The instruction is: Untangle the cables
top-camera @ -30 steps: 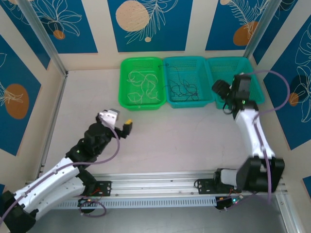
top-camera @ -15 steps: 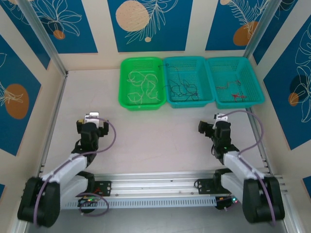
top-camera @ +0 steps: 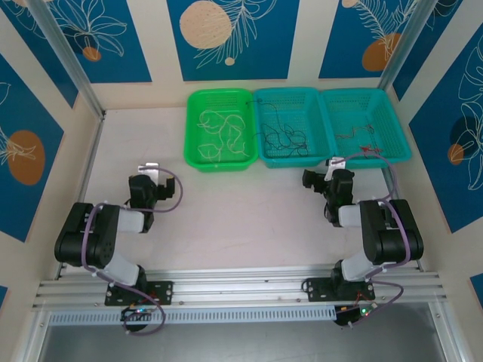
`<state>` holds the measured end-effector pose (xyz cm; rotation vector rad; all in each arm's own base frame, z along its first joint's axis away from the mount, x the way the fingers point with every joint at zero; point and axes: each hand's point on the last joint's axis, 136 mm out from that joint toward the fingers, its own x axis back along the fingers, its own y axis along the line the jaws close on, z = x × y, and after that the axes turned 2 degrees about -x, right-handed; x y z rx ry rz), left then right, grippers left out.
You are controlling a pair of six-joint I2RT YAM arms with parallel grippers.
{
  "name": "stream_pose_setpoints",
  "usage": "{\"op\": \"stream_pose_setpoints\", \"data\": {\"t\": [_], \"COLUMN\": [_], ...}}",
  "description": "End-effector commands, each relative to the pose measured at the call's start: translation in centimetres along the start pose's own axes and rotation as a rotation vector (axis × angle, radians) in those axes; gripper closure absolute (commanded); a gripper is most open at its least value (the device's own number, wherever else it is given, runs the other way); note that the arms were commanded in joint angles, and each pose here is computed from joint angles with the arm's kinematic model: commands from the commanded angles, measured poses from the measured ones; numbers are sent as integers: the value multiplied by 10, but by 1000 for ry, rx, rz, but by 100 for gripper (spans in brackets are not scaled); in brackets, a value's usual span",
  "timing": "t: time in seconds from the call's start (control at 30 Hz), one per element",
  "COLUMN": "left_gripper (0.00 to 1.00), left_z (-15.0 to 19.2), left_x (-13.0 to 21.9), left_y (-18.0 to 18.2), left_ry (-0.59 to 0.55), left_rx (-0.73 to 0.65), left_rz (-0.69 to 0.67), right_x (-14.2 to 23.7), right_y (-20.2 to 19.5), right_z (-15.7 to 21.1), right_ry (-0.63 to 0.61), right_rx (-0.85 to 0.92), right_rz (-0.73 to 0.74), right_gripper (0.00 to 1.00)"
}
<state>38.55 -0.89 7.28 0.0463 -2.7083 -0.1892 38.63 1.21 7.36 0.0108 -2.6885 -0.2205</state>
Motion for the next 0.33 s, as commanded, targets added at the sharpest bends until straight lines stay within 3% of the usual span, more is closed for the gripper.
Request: {"op": "stream_pose_setpoints", "data": {"t": [0.0, 0.3], "left_gripper": [0, 0], "left_z": [-18, -18], "left_x": [1, 0], "left_y": [2, -3], "left_ry": [-69, -61], "left_rx": [27, 16], "left_rz": [12, 35], "right_x": [-1, 0], "right_y": [9, 16], "right_z": [-22, -21], "right_ry": [-66, -57], "right_rx": [36, 48], "right_rz": [-40, -89], "right_gripper": [1, 0]}}
